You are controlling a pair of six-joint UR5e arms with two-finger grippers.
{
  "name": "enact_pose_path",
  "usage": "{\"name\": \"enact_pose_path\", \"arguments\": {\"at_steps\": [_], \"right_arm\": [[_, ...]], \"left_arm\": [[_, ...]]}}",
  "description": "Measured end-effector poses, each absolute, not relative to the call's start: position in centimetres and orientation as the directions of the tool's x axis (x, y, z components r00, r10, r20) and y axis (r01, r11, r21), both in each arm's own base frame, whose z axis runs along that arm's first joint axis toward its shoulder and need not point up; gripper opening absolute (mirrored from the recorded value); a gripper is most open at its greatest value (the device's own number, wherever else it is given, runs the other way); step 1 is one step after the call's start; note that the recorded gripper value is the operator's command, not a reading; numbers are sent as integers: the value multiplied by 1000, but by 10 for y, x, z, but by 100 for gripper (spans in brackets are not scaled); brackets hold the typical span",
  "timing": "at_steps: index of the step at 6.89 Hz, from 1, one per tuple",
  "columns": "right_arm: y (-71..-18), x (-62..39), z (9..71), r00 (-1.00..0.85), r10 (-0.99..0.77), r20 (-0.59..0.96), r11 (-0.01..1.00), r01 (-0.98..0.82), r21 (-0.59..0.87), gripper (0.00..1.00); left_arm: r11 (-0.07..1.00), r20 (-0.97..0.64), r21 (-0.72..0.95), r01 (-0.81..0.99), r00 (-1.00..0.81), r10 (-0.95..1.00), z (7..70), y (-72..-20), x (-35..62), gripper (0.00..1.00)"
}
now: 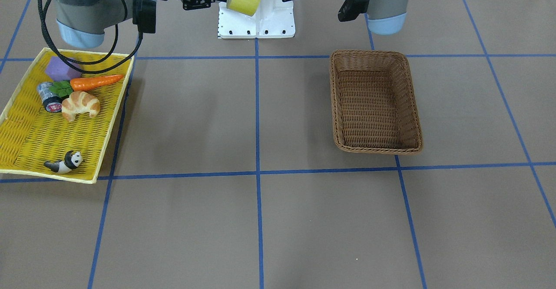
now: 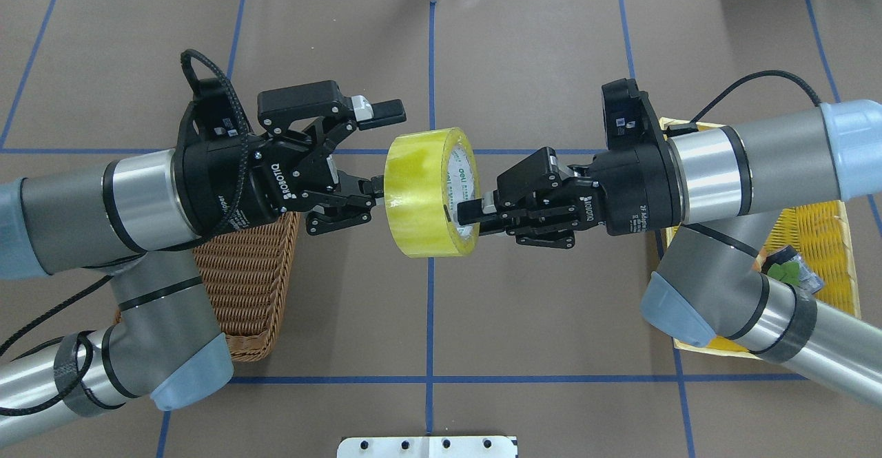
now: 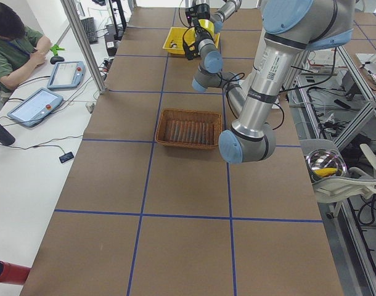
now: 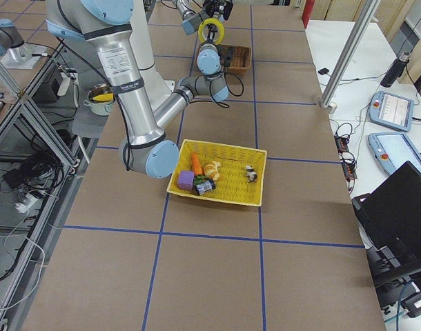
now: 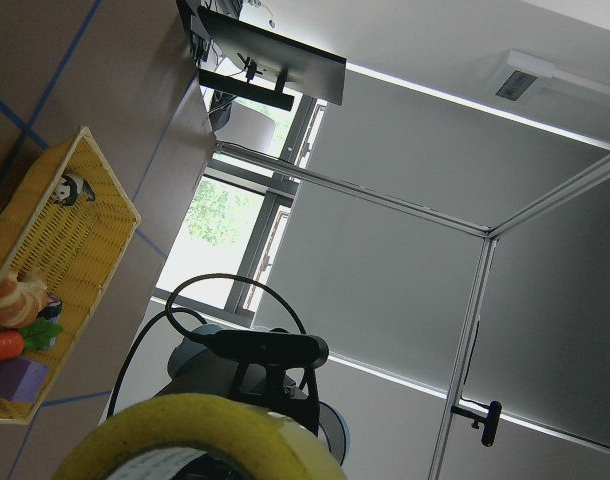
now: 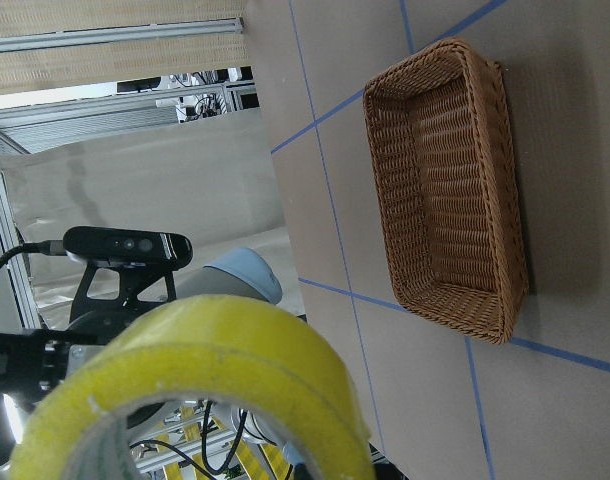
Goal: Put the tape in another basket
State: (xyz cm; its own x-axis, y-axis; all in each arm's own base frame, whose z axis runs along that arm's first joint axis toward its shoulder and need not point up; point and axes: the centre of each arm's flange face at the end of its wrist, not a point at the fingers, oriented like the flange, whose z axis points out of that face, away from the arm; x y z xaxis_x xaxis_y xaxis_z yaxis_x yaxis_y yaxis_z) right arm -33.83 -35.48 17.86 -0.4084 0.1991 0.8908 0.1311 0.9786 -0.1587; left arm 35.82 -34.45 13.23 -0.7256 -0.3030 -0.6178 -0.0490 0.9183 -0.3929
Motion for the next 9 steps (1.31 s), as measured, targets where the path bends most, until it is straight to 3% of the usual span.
{"name": "enact_pose_path", "arguments": {"at_steps": [4, 5, 6, 7, 9], "right_arm": [[-355, -339, 179, -407, 200, 891, 978, 132, -160, 0], [-354, -340, 179, -407, 201, 891, 978, 134, -159, 0], [-354, -340, 179, -407, 200, 891, 978, 135, -158, 38], [-353, -340, 179, -408, 201, 891, 978, 136, -158, 99], [-352, -340, 178, -412, 214, 886, 975, 139, -171, 100]], "left_arm": [[920, -610, -384, -76, -727, -315, 127, -335, 365, 62], [921, -609, -383, -77, -728, -314, 126, -334, 365, 43], [921, -609, -382, -79, -728, -315, 126, -333, 365, 4], [921, -608, -381, -81, -729, -316, 126, -333, 365, 0], [921, -611, -381, -83, -725, -318, 127, -332, 365, 0]]}}
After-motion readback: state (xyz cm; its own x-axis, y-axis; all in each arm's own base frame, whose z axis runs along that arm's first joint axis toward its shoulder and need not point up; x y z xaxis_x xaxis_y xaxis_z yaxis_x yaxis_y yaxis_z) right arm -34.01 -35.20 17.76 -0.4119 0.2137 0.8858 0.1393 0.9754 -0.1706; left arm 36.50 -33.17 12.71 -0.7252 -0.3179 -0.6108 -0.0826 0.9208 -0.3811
